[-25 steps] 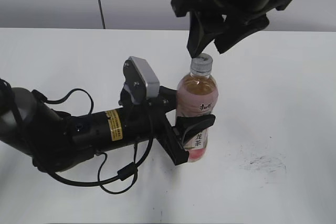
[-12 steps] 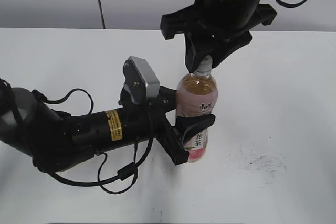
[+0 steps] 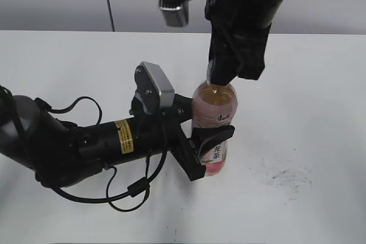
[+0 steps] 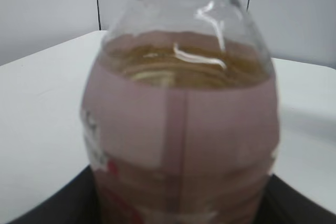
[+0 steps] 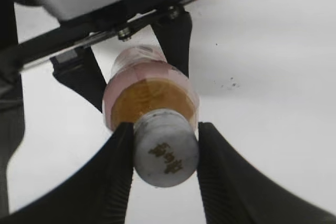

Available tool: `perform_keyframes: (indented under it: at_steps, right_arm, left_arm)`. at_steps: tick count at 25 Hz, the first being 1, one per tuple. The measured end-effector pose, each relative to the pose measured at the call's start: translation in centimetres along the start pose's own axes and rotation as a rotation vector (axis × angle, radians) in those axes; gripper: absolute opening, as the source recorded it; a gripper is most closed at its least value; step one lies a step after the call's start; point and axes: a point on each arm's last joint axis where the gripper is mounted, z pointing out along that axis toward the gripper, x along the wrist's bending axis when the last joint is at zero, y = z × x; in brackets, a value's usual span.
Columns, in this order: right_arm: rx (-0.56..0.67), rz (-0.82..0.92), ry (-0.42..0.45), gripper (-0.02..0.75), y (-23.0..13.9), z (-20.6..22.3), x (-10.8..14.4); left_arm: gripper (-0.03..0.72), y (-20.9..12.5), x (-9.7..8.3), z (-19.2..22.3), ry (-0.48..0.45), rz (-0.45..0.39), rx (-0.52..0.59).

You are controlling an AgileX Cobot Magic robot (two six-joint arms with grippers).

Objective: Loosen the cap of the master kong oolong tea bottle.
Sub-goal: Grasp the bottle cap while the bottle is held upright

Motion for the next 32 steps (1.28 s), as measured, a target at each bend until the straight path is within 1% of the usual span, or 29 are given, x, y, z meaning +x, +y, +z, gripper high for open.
perform_keyframes:
  at_steps: [1, 2, 4, 5, 6, 9, 10, 11, 12, 14, 16, 18, 21, 22, 23, 25, 26, 32]
  right_arm:
    - [0.001, -0.077, 0.002, 0.276, 0.0, 0.0, 0.0]
    - [0.001, -0.116, 0.001, 0.276, 0.0, 0.0, 0.0]
    - [-0.001, -0.162, -0.003, 0.276, 0.0, 0.0, 0.0]
    - [-0.003, -0.169, -0.006, 0.292, 0.0, 0.0, -0.1]
    - [-0.008, -0.177, -0.016, 0.318, 0.1, 0.0, -0.1]
    - [-0.022, -0.169, -0.036, 0.486, 0.3, 0.0, -0.3]
    - [-0.033, -0.142, -0.035, 0.529, 0.4, 0.0, -0.3]
    - [-0.047, -0.106, -0.031, 0.565, 0.5, 0.0, -0.2]
    - [-0.061, -0.068, -0.025, 0.584, 0.6, -0.1, -0.2]
    - [-0.072, 0.045, -0.015, 0.592, 0.7, -0.1, -0.1]
    - [-0.083, 0.237, -0.012, 0.587, 0.7, -0.4, -0.1]
    - [-0.103, 0.542, -0.014, 0.585, 0.7, -1.2, 0.0]
    - [-0.132, 0.941, -0.035, 0.585, 0.7, -3.0, -0.1]
    - [-0.134, 1.049, -0.044, 0.585, 0.7, -3.5, -0.2]
    - [-0.139, 1.119, -0.056, 0.585, 0.7, -3.9, -0.3]
    - [-0.141, 1.231, -0.067, 0.585, 0.6, -4.2, -0.4]
    - [-0.139, 1.26, -0.065, 0.585, 0.6, -4.2, -0.4]
    - [-0.117, 1.339, -0.051, 0.543, 0.6, -3.5, -0.6]
  left_arm:
    - [0.388, 0.0, 0.0, 0.0, -0.002, 0.002, 0.0]
    - [0.386, 0.0, 0.0, 0.0, -0.002, 0.001, 0.001]
    - [0.385, 0.0, 0.0, 0.0, -0.002, 0.001, 0.001]
    - [0.385, 0.0, 0.0, 0.0, -0.001, 0.001, 0.001]
    - [0.385, 0.0, 0.0, 0.0, 0.002, -0.002, 0.0]
    - [0.385, 0.0, 0.0, 0.0, 0.004, -0.004, 0.0]
    - [0.385, 0.0, 0.0, 0.0, 0.004, -0.004, 0.0]
    - [0.385, 0.0, 0.0, 0.0, 0.004, -0.004, 0.0]
    - [0.385, 0.0, 0.0, 0.0, 0.004, -0.004, 0.0]
    - [0.385, 0.0, 0.0, 0.0, 0.004, -0.004, 0.0]
    - [0.385, 0.0, 0.0, 0.0, 0.004, -0.004, 0.0]
    - [0.385, 0.0, 0.0, 0.0, 0.004, -0.004, 0.0]
    - [0.385, 0.0, 0.0, 0.0, 0.004, -0.004, 0.0]
    - [0.385, 0.0, 0.0, 0.0, 0.004, -0.004, 0.0]
    - [0.385, 0.0, 0.0, 0.0, 0.004, -0.004, 0.0]
    - [0.385, 0.0, 0.0, 0.0, 0.004, -0.004, 0.0]
    - [0.385, 0.0, 0.0, 0.0, 0.004, -0.004, 0.0]
    - [0.385, 0.0, 0.0, 0.0, 0.004, -0.004, 0.0]
